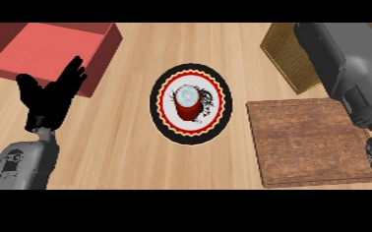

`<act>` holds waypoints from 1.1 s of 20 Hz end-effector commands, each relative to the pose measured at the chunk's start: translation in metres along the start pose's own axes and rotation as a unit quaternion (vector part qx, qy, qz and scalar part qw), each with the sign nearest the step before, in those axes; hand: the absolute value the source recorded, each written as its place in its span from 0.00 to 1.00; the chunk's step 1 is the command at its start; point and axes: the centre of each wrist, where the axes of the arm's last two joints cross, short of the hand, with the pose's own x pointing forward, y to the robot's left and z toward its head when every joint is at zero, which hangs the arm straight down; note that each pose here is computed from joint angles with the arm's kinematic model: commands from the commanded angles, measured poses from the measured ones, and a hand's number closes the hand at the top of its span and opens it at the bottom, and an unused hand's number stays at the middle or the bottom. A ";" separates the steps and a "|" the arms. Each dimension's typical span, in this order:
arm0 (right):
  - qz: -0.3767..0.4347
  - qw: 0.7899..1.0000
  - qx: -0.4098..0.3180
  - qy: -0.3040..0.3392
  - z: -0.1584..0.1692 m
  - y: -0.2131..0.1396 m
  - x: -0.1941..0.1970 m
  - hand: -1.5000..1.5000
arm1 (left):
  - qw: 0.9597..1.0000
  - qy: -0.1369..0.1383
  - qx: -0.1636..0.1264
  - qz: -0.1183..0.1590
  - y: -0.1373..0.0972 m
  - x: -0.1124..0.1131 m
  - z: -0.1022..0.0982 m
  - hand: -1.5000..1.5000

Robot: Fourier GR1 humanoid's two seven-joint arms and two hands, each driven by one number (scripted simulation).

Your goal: Pick the squash from the cutting board and place it in the basket

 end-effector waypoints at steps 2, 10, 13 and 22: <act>-0.034 0.993 -0.025 0.114 -0.008 0.012 -0.027 0.00 | 1.000 0.001 -0.003 0.000 0.014 -0.008 0.005 0.50; -0.076 0.994 -0.025 0.076 -0.003 0.011 -0.023 0.00 | 1.000 0.000 -0.001 -0.010 0.009 0.002 -0.001 0.50; -0.123 0.985 -0.069 0.098 -0.030 -0.003 -0.021 0.00 | 1.000 0.001 -0.004 0.003 -0.002 0.001 -0.002 0.50; -0.260 0.944 -0.121 0.164 -0.038 -0.009 -0.036 0.00 | 0.999 0.021 0.032 0.000 0.029 -0.003 0.003 0.50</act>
